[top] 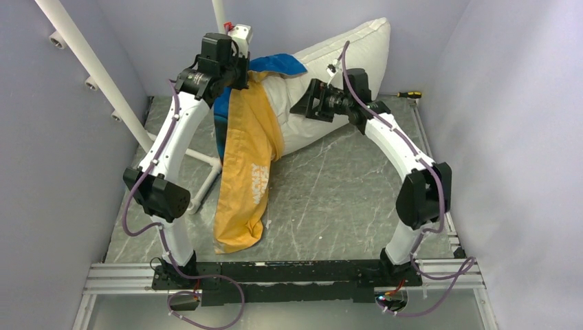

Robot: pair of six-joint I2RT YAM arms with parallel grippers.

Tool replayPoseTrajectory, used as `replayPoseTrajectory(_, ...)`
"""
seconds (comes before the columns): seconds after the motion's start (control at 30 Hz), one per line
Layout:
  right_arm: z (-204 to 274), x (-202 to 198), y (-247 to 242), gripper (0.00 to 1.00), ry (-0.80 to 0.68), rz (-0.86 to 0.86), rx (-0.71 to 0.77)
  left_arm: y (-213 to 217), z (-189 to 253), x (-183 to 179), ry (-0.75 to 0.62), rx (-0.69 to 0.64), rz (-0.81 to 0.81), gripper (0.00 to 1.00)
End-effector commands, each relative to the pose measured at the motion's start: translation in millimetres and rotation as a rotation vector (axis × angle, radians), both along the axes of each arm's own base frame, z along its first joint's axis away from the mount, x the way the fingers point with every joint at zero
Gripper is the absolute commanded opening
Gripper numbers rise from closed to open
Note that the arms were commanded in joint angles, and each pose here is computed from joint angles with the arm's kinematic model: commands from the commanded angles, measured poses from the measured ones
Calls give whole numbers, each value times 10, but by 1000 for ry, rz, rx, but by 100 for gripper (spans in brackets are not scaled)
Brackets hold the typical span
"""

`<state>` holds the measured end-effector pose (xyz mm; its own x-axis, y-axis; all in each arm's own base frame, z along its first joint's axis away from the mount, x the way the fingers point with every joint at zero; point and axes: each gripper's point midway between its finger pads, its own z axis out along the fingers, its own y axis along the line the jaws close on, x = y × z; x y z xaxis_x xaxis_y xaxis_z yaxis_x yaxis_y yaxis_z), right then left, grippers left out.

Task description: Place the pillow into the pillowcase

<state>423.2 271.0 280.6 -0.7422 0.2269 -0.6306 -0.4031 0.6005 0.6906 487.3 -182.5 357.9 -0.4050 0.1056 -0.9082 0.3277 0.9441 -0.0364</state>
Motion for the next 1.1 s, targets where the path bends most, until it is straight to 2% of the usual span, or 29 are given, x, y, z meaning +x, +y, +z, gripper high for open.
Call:
replayPoseTrajectory(0.0, -556, 84, 40, 86, 178, 8, -35, 105, 240, -86, -56, 1, 14, 0)
replayPoseTrajectory(0.1, -623, 156, 285, 86, 193, 76, 29, 92, 277, -99, -64, -3, 3, 0)
replayPoseTrajectory(0.2, -504, 219, 604, 71, 172, 161, 133, 38, 320, -136, -68, -14, -34, 0)
replayPoseTrajectory(0.23, -427, 236, 692, 58, 160, 183, 178, 17, 337, -154, -70, -18, -47, 0)
replayPoseTrajectory(0.27, -361, 255, 769, 37, 152, 204, 224, 1, 358, -174, -73, -22, -60, 1)
replayPoseTrajectory(0.33, -185, 276, 858, 0, 119, 250, 312, -5, 428, -212, -87, -28, -70, 11)
replayPoseTrajectory(0.47, 180, 248, 776, 0, 11, 209, 303, 83, 683, -316, -141, -33, -46, 61)
replayPoseTrajectory(0.5, 283, 214, 728, 0, -19, 192, 283, 113, 758, -346, -156, -39, -34, 69)
replayPoseTrajectory(0.63, 708, 71, 447, 0, -124, 65, 198, 175, 1092, -572, -228, -91, -30, 92)
replayPoseTrajectory(0.73, 895, -29, 314, 0, -143, 7, 147, 87, 1200, -773, -223, -161, -86, 92)
replayPoseTrajectory(0.83, 904, -46, 293, 0, -120, -11, 133, -90, 1111, -925, -158, -216, -143, 88)
replayPoseTrajectory(0.97, 829, -20, 350, 0, -86, -7, 137, -352, 755, -1049, -34, -188, -161, 84)
replayPoseTrajectory(1.07, 850, -28, 355, 0, -87, -23, 134, -422, 418, -1077, 86, -184, -77, 77)
